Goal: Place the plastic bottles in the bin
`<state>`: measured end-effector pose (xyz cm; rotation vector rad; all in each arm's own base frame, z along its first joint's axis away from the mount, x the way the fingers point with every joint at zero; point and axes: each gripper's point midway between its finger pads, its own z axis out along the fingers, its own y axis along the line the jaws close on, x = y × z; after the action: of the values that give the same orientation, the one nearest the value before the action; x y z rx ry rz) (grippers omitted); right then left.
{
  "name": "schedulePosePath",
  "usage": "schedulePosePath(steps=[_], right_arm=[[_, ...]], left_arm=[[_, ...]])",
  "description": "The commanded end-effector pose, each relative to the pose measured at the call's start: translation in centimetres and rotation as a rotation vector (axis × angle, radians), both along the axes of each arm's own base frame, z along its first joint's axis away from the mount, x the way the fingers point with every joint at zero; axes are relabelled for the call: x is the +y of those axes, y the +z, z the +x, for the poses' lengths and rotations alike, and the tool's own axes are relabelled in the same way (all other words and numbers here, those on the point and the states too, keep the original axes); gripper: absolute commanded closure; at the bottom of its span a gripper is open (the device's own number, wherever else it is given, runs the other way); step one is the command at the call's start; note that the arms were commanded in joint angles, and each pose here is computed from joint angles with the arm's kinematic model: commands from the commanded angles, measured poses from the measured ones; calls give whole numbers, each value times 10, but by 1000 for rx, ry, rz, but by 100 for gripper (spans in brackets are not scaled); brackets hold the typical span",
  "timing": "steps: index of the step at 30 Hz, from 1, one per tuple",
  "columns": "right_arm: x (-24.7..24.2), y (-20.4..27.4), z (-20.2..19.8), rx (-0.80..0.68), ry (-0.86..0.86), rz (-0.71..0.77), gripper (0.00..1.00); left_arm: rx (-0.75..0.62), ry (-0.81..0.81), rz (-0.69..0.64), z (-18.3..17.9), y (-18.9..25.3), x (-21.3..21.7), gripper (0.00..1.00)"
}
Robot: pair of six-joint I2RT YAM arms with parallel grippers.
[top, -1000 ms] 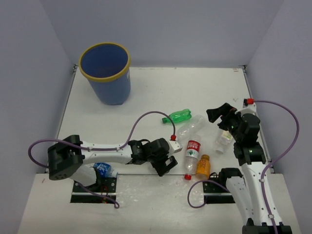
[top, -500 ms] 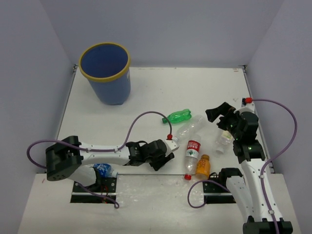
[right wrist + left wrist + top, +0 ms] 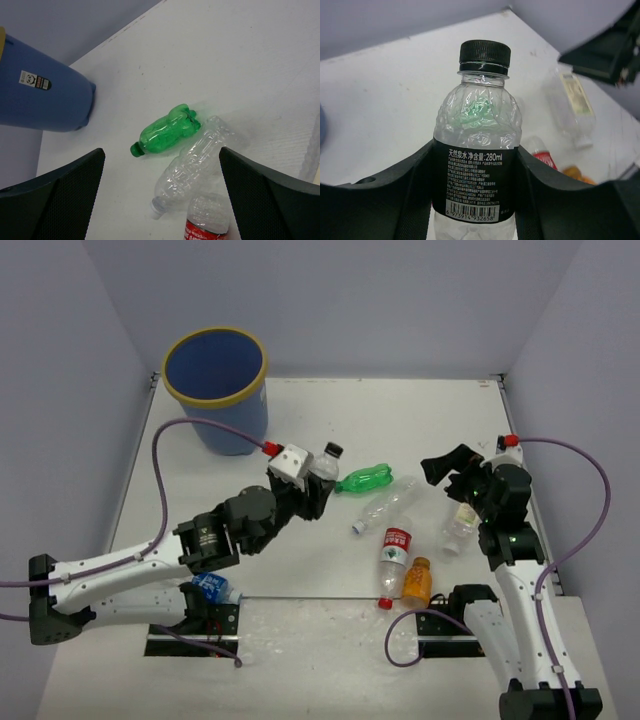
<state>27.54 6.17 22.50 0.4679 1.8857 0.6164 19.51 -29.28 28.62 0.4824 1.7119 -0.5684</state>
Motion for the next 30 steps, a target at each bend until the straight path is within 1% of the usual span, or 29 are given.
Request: schedulePosePath(steps=[1, 2, 4, 5, 7, 10, 11, 12, 13, 14, 15, 16, 17, 18, 19, 20, 21, 23, 25, 27, 28, 30], right_arm=[[8, 28, 13, -58, 50, -2, 1], [8, 28, 14, -52, 56, -8, 1], [13, 27, 15, -57, 74, -8, 1], [18, 27, 15, -72, 92, -6, 1], [30, 29, 14, -102, 132, -3, 1], [46, 29, 13, -124, 178, -69, 1], [50, 28, 13, -125, 188, -89, 1], [54, 29, 13, -131, 210, -108, 1], [64, 28, 13, -137, 272, -136, 1], [74, 28, 11, -145, 334, -147, 1], [77, 31, 10, -157, 348, -155, 1], [83, 28, 9, -157, 381, -157, 1], [89, 27, 8, -170, 407, -163, 1], [93, 25, 8, -173, 420, -168, 1], [95, 24, 8, -179, 431, -172, 1], [97, 20, 11, -168, 426, -181, 1], [97, 18, 12, -159, 424, -188, 1], [97, 15, 15, -133, 422, -211, 1], [99, 13, 17, -131, 441, -265, 1], [104, 14, 17, -160, 472, -314, 1], [107, 17, 18, -196, 505, -362, 1], [111, 20, 17, -220, 547, -402, 1]], left_arm=[[-134, 404, -186, 80, 91, 56, 91], [-140, 464, -196, 96, 102, 71, 91], [-152, 524, -212, 110, 122, 89, 90], [-180, 601, -221, 128, 137, 111, 88], [-229, 712, -210, 152, 158, 146, 84], [-246, 821, -194, 189, 164, 188, 83], [-227, 829, -207, 199, 160, 193, 83], [-211, 842, -187, 209, 157, 200, 84], [-183, 855, -188, 219, 154, 207, 85], [-157, 901, -167, 233, 143, 220, 84], [-138, 921, -155, 243, 132, 227, 84], [-128, 933, -151, 252, 130, 234, 68], [-93, 926, -129, 268, 115, 239, 62], [-76, 920, -130, 275, 111, 242, 57], [-57, 916, -125, 279, 110, 245, 27], [-23, 906, -110, 287, 103, 249, 5], [-1, 906, -97, 292, 97, 251, 0], [23, 901, -63, 299, 91, 253, 0], [32, 888, -41, 298, 92, 252, 0], [33, 856, -45, 294, 98, 248, 0], [31, 809, -49, 290, 102, 241, 0], [9, 773, -66, 283, 111, 237, 0]])
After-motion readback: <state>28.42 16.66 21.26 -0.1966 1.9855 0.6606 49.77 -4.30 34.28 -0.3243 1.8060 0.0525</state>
